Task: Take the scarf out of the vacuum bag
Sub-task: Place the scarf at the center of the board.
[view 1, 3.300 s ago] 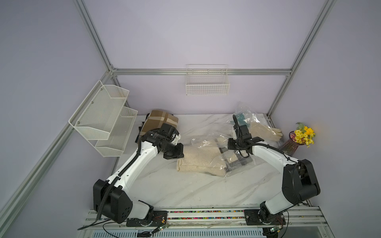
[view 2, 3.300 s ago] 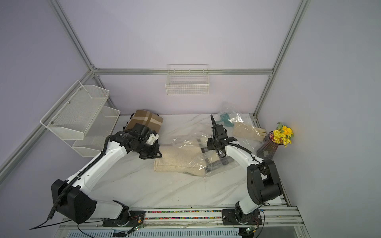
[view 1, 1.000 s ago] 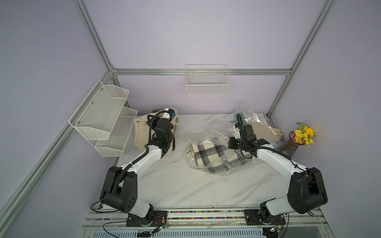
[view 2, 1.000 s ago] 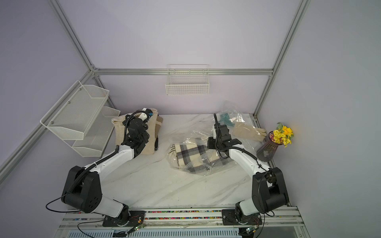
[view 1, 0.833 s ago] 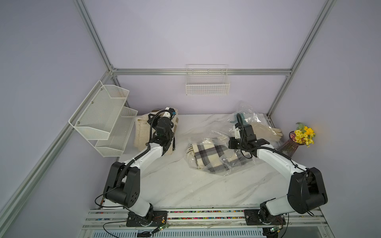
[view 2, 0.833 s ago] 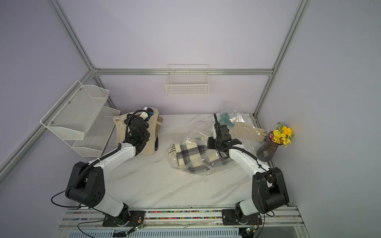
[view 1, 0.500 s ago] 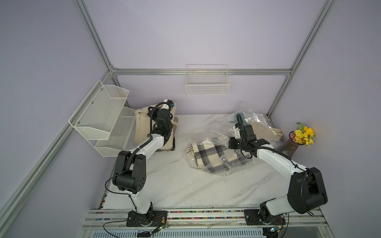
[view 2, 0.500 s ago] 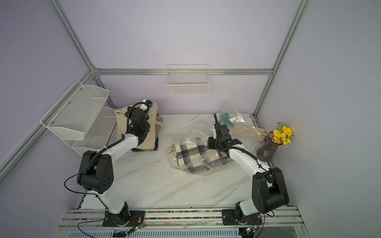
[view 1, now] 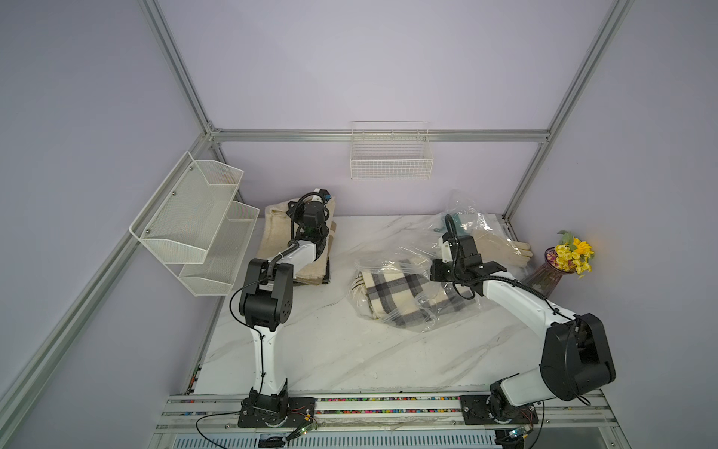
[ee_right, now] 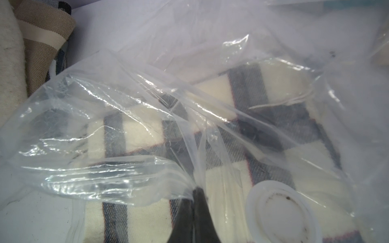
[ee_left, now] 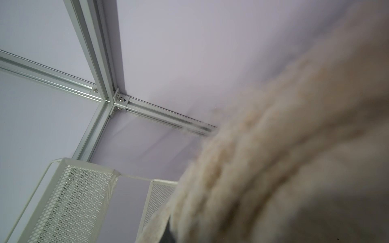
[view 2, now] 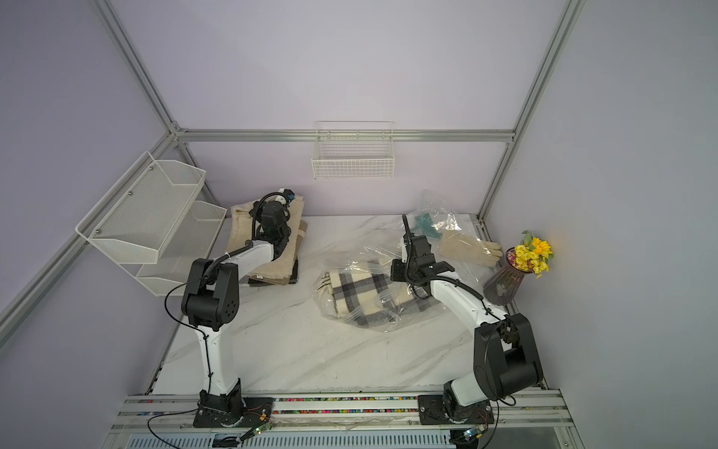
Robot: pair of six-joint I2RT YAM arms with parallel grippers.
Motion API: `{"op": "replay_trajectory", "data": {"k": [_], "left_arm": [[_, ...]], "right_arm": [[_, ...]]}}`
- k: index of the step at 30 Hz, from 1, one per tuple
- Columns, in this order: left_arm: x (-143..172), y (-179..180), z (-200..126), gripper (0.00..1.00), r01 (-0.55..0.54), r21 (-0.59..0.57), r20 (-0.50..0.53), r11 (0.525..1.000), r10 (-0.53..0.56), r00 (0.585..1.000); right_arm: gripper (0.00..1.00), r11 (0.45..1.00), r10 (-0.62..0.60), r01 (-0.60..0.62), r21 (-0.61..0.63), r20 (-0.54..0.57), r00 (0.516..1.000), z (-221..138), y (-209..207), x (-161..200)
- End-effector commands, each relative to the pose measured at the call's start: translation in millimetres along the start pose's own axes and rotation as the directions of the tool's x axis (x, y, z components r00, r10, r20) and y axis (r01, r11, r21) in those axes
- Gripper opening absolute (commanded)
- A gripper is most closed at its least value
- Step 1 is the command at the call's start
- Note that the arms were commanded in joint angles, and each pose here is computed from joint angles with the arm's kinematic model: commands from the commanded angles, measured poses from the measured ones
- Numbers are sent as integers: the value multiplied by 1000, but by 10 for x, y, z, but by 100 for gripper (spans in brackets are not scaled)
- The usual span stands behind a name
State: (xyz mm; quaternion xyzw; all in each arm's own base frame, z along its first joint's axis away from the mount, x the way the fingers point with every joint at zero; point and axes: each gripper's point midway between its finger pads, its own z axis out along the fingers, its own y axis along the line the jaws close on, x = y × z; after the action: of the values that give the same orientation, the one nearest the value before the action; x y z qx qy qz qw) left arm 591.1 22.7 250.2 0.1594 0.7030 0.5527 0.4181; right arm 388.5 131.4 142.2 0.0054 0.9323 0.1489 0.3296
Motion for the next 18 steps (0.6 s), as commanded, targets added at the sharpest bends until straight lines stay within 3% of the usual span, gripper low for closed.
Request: {"op": "replay_trajectory", "data": {"k": [1, 4, 9, 10, 14, 18], "left_arm": [[-76, 265, 143, 0, 124, -46, 20, 991, -123, 992], [-27, 137, 252, 0, 134, 0, -5, 991, -134, 991], [15, 5, 389, 21, 166, 52, -34, 985, -164, 986], [8, -2, 407, 32, 170, 51, -32, 984, -169, 985], [28, -72, 492, 99, 185, 74, -48, 980, -181, 982], [105, -130, 574, 100, 271, 134, -102, 953, -258, 961]], "right_arm": [[0, 1000, 1, -1, 12, 9, 1000, 36, -51, -36], [0, 1000, -2, 2, 13, 9, 1000, 40, -51, -41], [0, 1000, -4, 4, 14, 5, 1000, 56, -53, -38], [0, 1000, -6, 6, 12, 3, 1000, 59, -48, -34], [0, 1000, -9, 9, 11, 5, 1000, 53, -45, -40], [0, 1000, -11, 11, 6, 0, 1000, 62, -39, -28]]}}
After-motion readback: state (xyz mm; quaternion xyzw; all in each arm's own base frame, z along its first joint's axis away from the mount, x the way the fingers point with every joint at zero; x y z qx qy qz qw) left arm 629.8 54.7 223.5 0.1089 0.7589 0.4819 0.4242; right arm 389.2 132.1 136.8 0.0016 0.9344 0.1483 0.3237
